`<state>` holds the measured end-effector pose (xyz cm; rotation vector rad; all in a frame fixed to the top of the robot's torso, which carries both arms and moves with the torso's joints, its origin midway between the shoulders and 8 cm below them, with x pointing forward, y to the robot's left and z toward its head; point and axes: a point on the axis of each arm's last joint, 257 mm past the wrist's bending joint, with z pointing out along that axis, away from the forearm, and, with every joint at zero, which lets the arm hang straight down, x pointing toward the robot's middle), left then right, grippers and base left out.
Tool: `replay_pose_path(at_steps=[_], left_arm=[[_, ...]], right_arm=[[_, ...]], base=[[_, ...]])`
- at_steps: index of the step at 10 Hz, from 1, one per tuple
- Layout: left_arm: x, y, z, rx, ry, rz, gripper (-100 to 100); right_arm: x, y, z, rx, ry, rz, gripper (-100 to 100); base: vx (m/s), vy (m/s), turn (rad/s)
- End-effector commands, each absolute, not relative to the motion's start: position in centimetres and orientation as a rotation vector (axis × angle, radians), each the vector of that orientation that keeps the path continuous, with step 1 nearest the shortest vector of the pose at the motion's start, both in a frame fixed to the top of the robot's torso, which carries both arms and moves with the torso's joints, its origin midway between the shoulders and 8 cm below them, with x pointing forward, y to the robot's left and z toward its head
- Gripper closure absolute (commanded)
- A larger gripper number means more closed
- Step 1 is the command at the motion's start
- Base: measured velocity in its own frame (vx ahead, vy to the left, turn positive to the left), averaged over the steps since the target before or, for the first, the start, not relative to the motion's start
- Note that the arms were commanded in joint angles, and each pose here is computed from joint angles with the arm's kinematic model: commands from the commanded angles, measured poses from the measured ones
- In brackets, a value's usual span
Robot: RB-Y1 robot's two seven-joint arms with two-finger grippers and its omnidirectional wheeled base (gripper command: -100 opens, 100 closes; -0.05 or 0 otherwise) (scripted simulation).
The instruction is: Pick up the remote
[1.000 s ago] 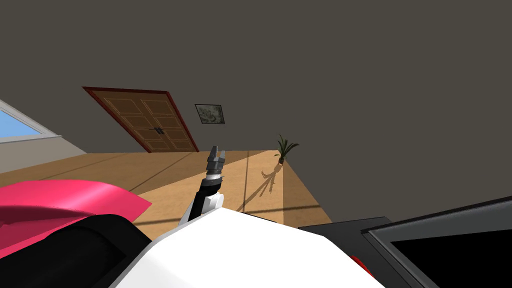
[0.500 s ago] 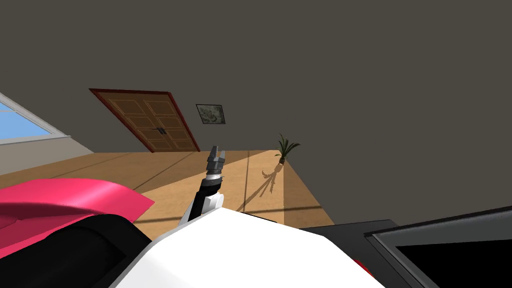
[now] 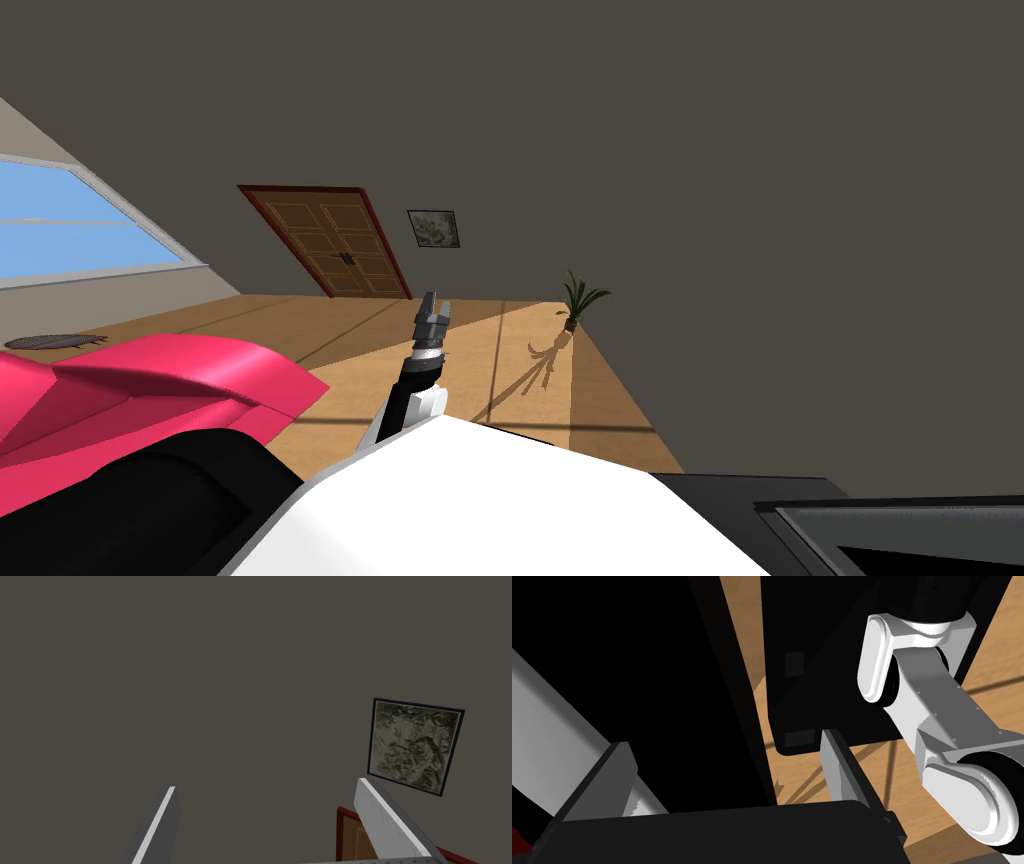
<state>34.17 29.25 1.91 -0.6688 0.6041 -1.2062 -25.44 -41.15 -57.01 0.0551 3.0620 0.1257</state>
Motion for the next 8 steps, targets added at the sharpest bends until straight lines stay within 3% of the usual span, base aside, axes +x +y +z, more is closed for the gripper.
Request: replay_pose_path(at_steps=[1,8], left_arm=[[34.2,29.3,1.9,-0.669,0.604,-1.206,0],[34.2,29.3,1.9,-0.669,0.604,-1.206,0]], right_arm=[[-26.9,-42.9,-56.8,-0.003,3.11,0.073,-100],[-25.0,-45.4,-58.3,-0.131,3.137,-0.015,-100]], base=[[0.01,-0.052,0.181],[-0.003,-0.051,0.084]])
